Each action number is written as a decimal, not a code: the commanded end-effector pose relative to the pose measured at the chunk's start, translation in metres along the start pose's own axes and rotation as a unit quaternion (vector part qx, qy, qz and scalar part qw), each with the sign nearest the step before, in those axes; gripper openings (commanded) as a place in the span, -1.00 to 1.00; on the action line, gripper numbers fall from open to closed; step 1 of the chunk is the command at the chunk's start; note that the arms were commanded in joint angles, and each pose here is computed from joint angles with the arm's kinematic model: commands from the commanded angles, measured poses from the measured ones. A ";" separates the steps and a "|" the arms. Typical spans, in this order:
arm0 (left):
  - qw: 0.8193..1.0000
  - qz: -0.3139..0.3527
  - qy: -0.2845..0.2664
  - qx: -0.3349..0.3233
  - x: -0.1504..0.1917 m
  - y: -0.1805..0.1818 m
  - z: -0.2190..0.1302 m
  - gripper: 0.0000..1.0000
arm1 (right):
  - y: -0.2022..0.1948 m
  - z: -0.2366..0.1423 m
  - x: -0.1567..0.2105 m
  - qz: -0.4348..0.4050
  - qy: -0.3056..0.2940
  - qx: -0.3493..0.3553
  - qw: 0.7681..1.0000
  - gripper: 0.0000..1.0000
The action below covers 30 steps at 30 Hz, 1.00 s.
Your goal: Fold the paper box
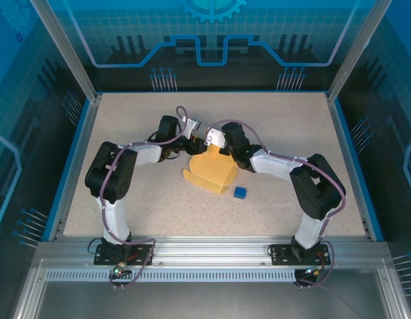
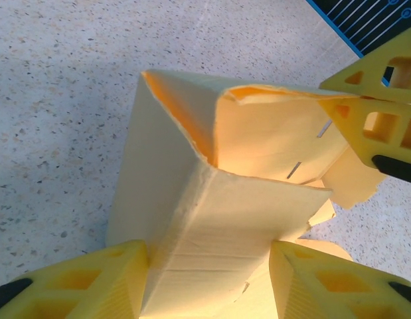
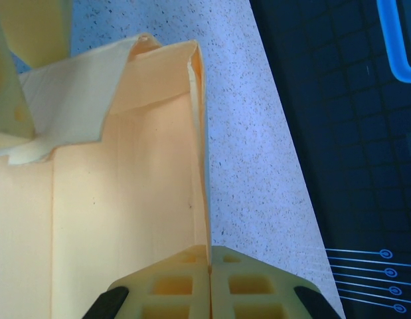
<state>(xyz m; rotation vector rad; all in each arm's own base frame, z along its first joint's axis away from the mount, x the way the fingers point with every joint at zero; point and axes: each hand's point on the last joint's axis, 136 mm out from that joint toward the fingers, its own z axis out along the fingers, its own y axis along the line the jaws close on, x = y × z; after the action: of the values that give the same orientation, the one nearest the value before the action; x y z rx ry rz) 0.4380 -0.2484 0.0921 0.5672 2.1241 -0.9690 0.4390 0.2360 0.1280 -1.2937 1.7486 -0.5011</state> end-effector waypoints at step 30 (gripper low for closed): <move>0.999 0.016 0.004 -0.052 0.009 0.001 -0.012 -0.08 | -0.004 -0.020 -0.015 0.039 -0.041 -0.017 0.998 -0.87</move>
<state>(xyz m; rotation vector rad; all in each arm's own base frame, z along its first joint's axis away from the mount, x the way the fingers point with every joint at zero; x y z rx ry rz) 0.4328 -0.2376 0.0836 0.5471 2.1674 -0.8802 0.4317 0.2396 0.1401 -1.2720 1.7411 -0.4346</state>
